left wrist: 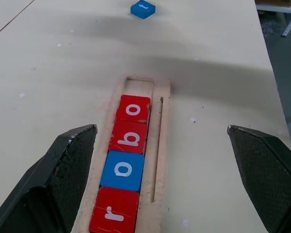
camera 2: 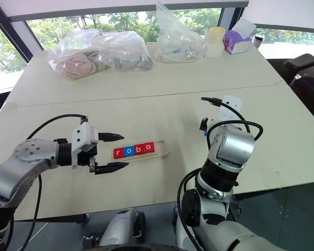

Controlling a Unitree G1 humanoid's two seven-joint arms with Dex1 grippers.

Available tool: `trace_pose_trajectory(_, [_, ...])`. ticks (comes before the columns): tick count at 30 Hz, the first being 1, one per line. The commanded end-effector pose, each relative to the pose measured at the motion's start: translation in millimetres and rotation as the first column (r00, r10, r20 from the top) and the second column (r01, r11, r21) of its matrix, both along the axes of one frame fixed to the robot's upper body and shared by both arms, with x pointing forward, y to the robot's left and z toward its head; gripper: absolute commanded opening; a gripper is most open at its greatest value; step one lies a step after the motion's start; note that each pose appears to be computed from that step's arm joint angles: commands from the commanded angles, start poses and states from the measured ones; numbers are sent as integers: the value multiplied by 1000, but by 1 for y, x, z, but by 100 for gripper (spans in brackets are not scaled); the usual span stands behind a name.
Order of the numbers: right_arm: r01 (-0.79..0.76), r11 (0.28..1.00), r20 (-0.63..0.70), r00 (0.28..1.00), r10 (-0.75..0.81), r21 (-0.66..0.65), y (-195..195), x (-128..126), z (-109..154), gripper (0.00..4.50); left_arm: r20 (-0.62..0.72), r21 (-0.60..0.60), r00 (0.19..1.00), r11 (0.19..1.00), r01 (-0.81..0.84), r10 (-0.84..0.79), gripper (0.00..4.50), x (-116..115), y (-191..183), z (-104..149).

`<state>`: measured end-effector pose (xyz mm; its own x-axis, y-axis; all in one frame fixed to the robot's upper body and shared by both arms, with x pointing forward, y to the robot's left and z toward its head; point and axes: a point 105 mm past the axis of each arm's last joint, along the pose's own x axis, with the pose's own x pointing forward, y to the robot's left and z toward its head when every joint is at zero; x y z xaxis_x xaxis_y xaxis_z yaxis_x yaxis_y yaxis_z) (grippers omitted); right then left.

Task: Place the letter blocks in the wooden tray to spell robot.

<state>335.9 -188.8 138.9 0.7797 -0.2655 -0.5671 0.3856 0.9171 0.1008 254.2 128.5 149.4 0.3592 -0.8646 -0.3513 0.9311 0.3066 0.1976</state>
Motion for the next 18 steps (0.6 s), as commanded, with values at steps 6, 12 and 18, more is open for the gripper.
trace_pose_trajectory(6, [-112,982,-25,993,117,151,45,2,-14,443,35,-2,999,1000,11,-11,450,-1,-3,6])
trace_pose_trajectory(12, [-110,977,-63,990,123,184,46,1,-25,443,35,-3,999,1000,4,-4,450,-2,-3,6])
trace_pose_trajectory(18, [-93,964,-109,986,123,248,53,-3,-40,443,34,-1,999,1000,-1,1,450,-4,-2,6])
